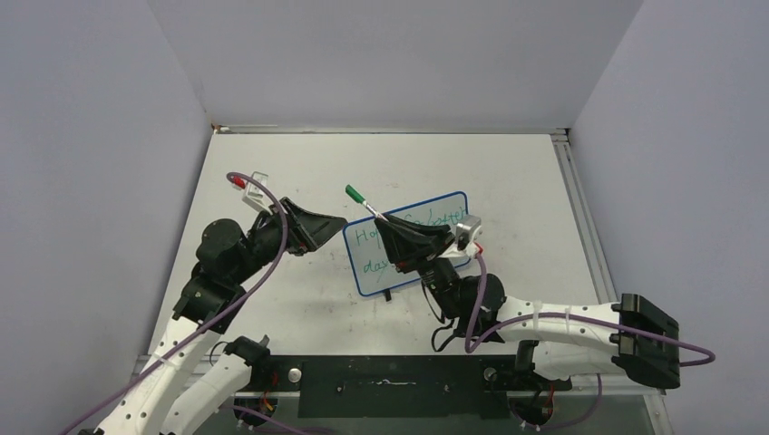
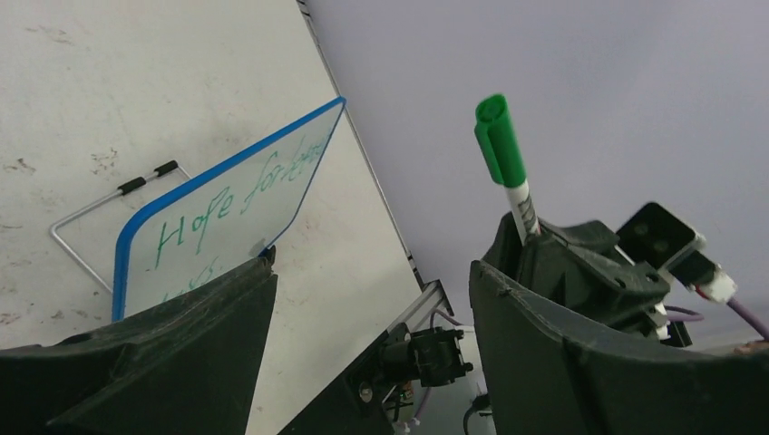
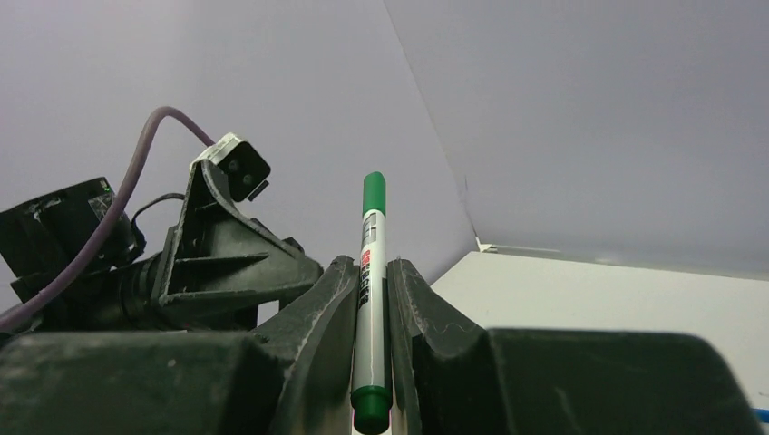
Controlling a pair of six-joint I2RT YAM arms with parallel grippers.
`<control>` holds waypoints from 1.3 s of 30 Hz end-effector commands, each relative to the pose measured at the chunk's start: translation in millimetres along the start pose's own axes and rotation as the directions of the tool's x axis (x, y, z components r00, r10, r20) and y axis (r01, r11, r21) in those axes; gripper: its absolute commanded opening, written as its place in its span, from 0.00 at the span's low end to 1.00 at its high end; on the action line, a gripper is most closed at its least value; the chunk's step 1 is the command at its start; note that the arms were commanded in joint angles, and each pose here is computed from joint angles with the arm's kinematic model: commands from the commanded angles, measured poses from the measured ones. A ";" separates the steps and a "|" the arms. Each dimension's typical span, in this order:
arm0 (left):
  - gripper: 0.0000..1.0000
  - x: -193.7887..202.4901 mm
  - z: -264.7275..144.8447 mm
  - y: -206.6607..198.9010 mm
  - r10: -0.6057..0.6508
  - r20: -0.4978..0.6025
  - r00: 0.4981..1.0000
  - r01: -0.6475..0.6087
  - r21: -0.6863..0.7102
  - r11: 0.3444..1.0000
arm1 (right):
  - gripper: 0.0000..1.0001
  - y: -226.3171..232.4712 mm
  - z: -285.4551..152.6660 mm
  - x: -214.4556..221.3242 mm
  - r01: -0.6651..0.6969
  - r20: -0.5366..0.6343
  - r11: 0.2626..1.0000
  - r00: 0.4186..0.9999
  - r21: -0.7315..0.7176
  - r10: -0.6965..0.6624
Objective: Write a sentence on the whiteboard
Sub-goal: Close the whiteboard marker at the center of the board.
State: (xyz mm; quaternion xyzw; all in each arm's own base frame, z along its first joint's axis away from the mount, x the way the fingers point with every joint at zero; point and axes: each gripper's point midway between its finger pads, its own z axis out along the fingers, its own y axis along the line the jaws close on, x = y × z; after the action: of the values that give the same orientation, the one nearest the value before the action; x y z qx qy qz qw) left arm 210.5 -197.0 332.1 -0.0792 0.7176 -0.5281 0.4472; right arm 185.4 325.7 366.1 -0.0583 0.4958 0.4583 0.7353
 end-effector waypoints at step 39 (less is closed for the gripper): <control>0.51 -21.4 -6.1 -63.7 0.109 0.079 0.991 -0.127 0.269 0.955 | 0.05 16.5 -10.7 -3.7 -0.458 -0.242 0.839 0.885 -0.293 0.398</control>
State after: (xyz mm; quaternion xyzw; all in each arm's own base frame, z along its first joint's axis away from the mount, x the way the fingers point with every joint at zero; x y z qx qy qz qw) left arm 197.4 -210.5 373.2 0.0025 0.6591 -0.5796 0.4792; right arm 177.7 328.5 347.4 -0.0955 0.5108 0.6539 0.5498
